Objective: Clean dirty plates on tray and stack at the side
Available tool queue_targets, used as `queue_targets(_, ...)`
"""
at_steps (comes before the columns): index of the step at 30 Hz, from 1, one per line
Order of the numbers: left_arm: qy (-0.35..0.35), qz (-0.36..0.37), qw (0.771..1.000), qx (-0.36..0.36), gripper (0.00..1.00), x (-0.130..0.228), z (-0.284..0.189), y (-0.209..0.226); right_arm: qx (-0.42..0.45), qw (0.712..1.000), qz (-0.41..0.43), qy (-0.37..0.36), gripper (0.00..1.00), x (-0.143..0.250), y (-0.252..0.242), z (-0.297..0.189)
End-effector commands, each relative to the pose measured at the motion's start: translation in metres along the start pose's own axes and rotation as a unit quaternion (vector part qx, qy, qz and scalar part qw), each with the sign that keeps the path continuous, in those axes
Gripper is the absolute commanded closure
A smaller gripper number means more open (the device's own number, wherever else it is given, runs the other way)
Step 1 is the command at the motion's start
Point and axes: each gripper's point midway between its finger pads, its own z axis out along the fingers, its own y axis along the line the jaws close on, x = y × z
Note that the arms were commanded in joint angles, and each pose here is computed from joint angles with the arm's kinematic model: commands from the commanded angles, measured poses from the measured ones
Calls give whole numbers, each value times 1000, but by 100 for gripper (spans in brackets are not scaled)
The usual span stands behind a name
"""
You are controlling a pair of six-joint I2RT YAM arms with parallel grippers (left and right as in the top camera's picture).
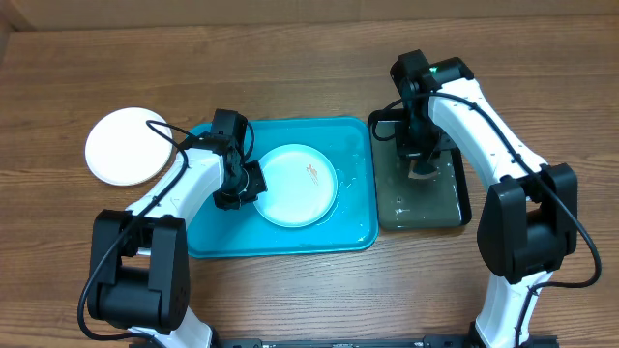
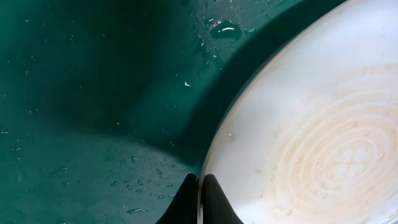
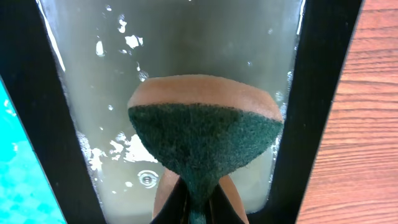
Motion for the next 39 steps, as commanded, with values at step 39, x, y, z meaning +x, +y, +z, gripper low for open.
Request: queue_targets(39,-11,-10,1000,-17,96,-3,-1,9,-84,974,-178,-111,96,17,212,-58)
